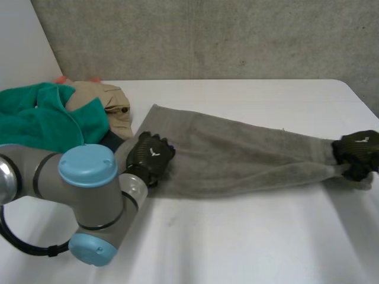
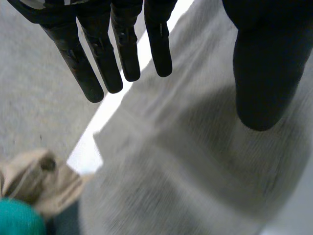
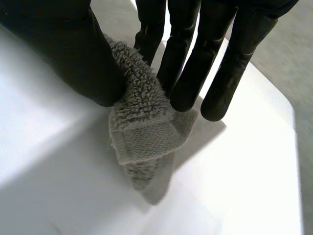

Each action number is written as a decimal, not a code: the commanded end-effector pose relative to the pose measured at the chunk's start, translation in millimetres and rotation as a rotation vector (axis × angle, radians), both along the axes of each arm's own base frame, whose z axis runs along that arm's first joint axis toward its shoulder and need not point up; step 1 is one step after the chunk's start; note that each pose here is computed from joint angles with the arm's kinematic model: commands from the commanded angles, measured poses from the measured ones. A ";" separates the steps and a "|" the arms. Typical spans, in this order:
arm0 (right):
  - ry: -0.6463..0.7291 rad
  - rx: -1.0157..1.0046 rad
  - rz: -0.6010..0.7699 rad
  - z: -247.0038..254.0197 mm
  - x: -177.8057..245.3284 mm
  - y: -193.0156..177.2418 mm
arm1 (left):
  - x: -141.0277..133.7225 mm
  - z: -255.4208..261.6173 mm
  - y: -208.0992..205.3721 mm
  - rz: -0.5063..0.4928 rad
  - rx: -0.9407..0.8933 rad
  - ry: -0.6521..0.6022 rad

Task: Fold the laundry.

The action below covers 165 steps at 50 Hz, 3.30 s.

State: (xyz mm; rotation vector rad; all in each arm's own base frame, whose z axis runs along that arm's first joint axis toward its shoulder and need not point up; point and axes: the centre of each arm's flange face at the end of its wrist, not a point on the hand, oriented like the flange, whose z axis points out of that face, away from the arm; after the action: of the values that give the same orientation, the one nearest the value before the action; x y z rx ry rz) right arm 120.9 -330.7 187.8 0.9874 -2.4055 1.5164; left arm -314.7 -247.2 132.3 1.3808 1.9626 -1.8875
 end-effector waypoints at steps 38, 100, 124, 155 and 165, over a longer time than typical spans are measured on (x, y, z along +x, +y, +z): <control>-0.007 -0.010 -0.086 -9.3 -29.9 -15.3 | 46.4 -10.9 5.5 0.046 0.173 0.004; 0.183 0.058 -0.022 52.5 -34.3 39.3 | 64.3 89.9 39.5 0.121 0.043 0.014; 0.244 -0.123 -0.070 46.3 -19.2 -47.5 | 2.8 91.4 -75.2 0.166 -0.170 0.087; 0.037 -0.593 -0.021 56.8 19.6 -91.5 | 11.0 102.8 -104.6 0.194 -0.380 0.375; 0.143 -0.268 0.010 -24.3 16.3 -76.2 | -9.3 17.4 -75.5 0.116 -0.170 0.250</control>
State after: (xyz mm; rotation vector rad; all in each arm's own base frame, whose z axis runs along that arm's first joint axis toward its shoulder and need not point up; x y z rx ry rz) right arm 140.4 -415.2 184.6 0.9393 -1.9602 1.8007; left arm -314.1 -338.4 175.8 0.9043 1.8146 -2.2641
